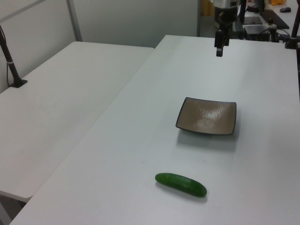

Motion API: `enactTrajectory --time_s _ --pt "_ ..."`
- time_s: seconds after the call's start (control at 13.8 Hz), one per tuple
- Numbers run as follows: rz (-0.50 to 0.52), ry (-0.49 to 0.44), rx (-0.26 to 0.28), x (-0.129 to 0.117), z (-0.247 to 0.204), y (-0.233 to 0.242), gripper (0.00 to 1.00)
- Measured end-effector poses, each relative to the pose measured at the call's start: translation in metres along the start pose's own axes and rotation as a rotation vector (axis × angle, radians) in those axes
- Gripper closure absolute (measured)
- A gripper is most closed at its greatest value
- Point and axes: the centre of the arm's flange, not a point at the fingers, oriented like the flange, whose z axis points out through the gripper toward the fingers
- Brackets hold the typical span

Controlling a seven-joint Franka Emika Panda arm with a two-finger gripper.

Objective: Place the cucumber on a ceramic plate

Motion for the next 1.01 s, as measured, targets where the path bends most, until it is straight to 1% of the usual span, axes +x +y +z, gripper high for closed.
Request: enactTrajectory --time_s 0.29,0.51,0.58,0.72,0.8,1.01 --pt "0.001 -0.010 0.014 0.003 0.005 -0.003 0.00" --pt "-0.017 0.006 0.061 0.008 0.008 -0.024 0.00" --pt "-0.031 0.024 0.081 0.011 0.008 -0.045 0.00" --pt "-0.035 0.060 0.101 0.015 0.014 -0.094 0.00" --pt "-0.044 0.078 0.113 0.016 0.023 -0.133 0.00" --pt "-0.110 0.083 0.139 0.012 0.045 -0.237 0.00"
